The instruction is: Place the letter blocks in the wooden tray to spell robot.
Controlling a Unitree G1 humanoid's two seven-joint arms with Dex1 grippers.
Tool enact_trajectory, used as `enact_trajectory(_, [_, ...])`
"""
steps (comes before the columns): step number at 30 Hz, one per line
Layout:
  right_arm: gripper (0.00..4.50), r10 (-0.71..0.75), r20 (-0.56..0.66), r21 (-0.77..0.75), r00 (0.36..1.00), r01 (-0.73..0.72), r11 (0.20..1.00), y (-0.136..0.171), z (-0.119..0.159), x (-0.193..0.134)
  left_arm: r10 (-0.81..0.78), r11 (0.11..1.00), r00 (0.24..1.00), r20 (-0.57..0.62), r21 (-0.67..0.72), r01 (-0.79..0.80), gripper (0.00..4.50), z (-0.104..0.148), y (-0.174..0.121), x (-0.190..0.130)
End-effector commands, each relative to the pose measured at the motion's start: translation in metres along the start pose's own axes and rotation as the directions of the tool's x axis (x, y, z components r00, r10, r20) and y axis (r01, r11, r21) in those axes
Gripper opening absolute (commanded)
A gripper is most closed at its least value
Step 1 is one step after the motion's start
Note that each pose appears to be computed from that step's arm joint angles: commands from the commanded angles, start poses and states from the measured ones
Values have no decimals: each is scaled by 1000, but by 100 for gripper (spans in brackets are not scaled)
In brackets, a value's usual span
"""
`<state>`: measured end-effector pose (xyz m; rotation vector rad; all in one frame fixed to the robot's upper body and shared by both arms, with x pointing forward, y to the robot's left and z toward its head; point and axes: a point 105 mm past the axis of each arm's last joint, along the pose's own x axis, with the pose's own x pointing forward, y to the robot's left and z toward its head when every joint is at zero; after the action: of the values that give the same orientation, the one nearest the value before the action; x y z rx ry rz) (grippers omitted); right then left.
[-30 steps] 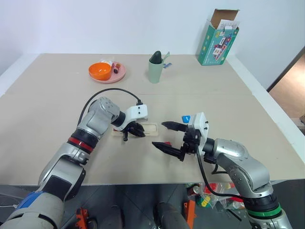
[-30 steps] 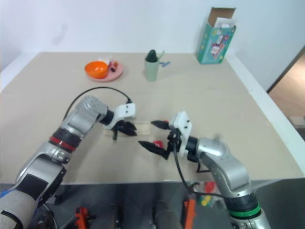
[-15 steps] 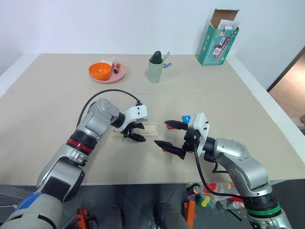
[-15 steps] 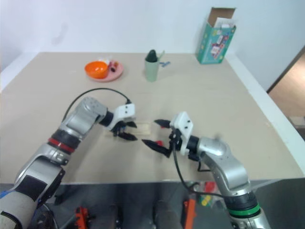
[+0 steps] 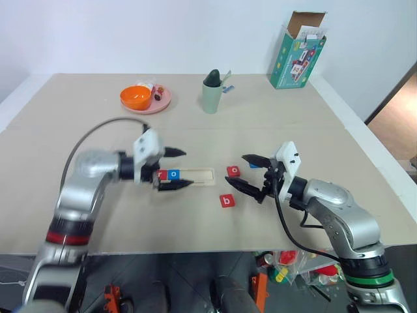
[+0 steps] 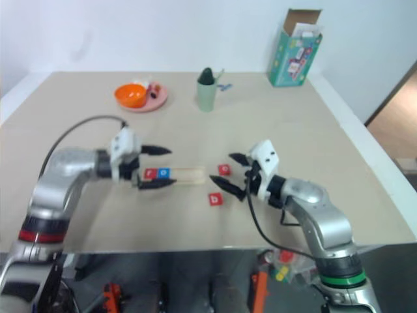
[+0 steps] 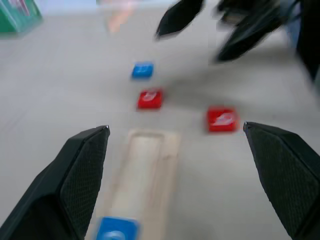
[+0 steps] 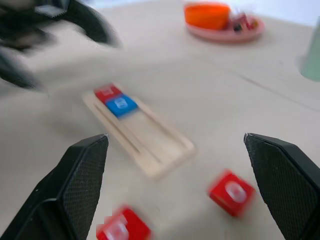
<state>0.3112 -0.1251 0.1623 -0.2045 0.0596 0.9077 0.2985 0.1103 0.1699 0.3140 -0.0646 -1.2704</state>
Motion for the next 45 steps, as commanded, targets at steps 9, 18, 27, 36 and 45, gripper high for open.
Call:
enact_trajectory(9, [450, 281, -78, -49, 957, -285, 957, 20, 1, 5, 95, 995, 992, 78, 21, -97, 444, -8, -56, -16])
enact_trajectory(18, [450, 454, -199, -137, 869, -483, 865, 8, -26, 16, 123, 992, 992, 10, 14, -123, 444, -28, -56, -25])
enact_trajectory(27, [424, 500, -214, -133, 839, -532, 836, 1, -47, 24, 153, 988, 988, 5, 23, -153, 450, -29, -63, -22])
enact_trajectory(36, [133, 536, -209, -111, 818, -564, 818, 9, -60, 29, 203, 979, 979, -2, 16, -202, 450, -29, -61, -24])
enact_trajectory(45, [121, 533, -60, -127, 844, -536, 835, 16, -15, 49, 337, 941, 941, -18, 1, -338, 450, -36, -49, -38])
